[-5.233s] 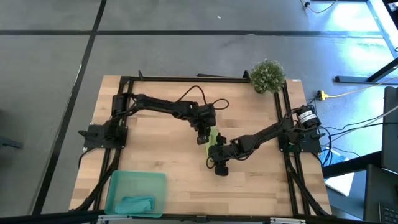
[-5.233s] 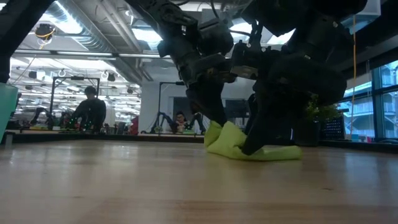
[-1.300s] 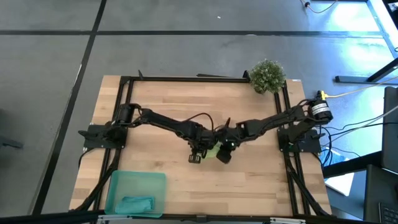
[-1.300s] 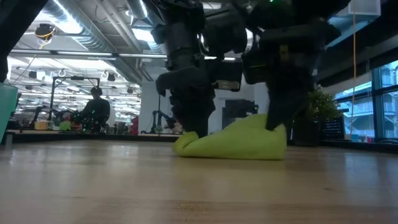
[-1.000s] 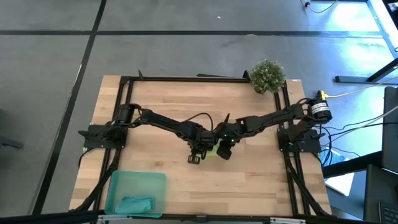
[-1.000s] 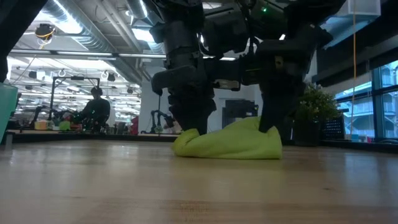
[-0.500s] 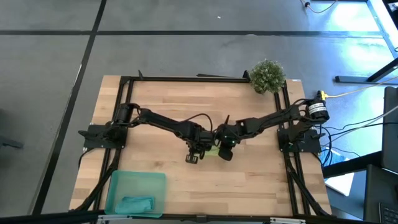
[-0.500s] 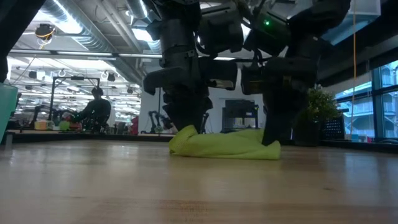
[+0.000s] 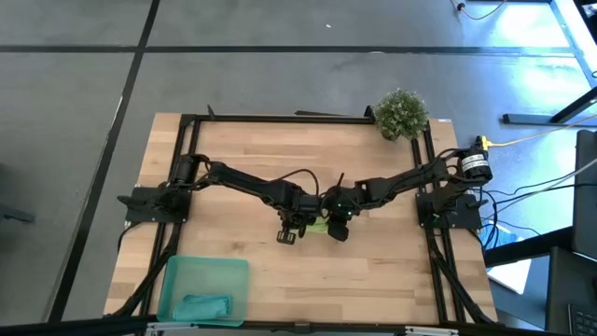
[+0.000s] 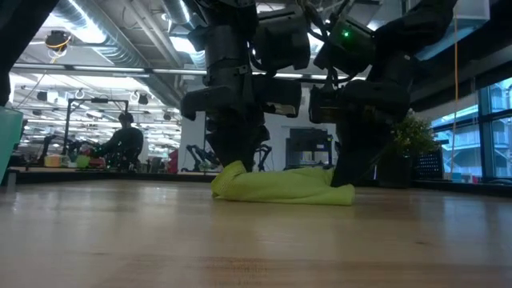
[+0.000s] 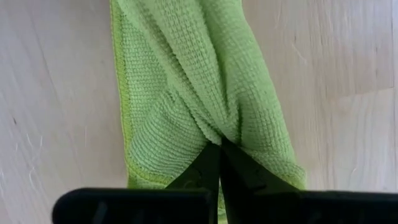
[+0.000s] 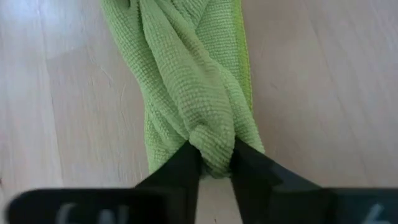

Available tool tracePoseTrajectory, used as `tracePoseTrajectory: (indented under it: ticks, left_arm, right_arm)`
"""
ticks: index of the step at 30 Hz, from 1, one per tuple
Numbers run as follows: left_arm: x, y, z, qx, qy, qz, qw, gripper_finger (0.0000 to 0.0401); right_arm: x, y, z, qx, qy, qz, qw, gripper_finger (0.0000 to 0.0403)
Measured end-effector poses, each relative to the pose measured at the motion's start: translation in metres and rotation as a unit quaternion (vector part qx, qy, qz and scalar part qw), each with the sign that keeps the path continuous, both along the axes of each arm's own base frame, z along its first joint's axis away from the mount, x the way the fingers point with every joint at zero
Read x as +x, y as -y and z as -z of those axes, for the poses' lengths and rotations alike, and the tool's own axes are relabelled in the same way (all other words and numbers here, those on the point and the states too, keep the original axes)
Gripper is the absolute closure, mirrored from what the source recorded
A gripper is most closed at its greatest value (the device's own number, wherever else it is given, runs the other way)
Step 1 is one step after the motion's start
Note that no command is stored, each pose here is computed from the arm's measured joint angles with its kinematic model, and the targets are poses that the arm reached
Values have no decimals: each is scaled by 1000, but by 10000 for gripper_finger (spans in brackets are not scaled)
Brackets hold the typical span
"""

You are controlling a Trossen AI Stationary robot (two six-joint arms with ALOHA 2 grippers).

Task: Roll microfiber towels into tight, uniform cylinder then place into a basket
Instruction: Roll the yellow green microfiber towel

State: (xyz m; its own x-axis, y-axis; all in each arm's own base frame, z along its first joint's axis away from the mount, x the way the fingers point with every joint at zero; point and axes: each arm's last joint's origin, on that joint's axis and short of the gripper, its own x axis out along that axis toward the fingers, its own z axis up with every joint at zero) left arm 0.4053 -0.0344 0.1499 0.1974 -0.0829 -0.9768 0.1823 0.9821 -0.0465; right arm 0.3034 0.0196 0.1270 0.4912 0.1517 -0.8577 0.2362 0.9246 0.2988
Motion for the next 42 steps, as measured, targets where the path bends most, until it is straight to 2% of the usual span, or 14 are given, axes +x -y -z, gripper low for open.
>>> tracePoseTrajectory:
  ticks: [5, 8, 12, 17, 21, 25, 29, 33, 38, 42]
  left_arm:
    - [-1, 0, 0, 0, -2, 0, 1000, 397]
    - [-1, 0, -1, 0, -3, 0, 1000, 399]
    - [-1, 0, -1, 0, -6, 0, 1000, 398]
    - [-1, 0, -1, -1, -6, 0, 1000, 399]
    - [-1, 0, -1, -1, -5, 0, 1000, 399]
    - [0, 0, -1, -1, -1, 0, 1000, 399]
    - [0, 0, -1, 0, -4, -1, 1000, 400]
    - [0, 0, -1, 2, -3, -1, 1000, 399]
    - [0, 0, -1, 2, -3, 0, 1000, 399]
    - [0, 1, -1, 0, 1, 1, 1000, 400]
  right_arm:
    - [0, 0, -2, 14, 1, -7, 1000, 254]
    - [-3, 2, -6, 47, -4, -11, 999, 228]
    - [-7, 2, -11, 60, -10, -8, 998, 213]
    - [-10, 2, -18, 61, -11, -6, 998, 214]
    - [-21, 5, -30, 29, -25, 27, 999, 218]
    - [-31, 3, -50, -6, -4, 44, 999, 218]
    - [-34, -9, -68, -7, 41, 18, 999, 218]
    - [-39, -22, -69, -54, 43, 3, 998, 218]
    - [-44, -38, -68, -83, 39, -16, 996, 218]
    - [-41, -50, -71, -114, 75, -24, 990, 218]
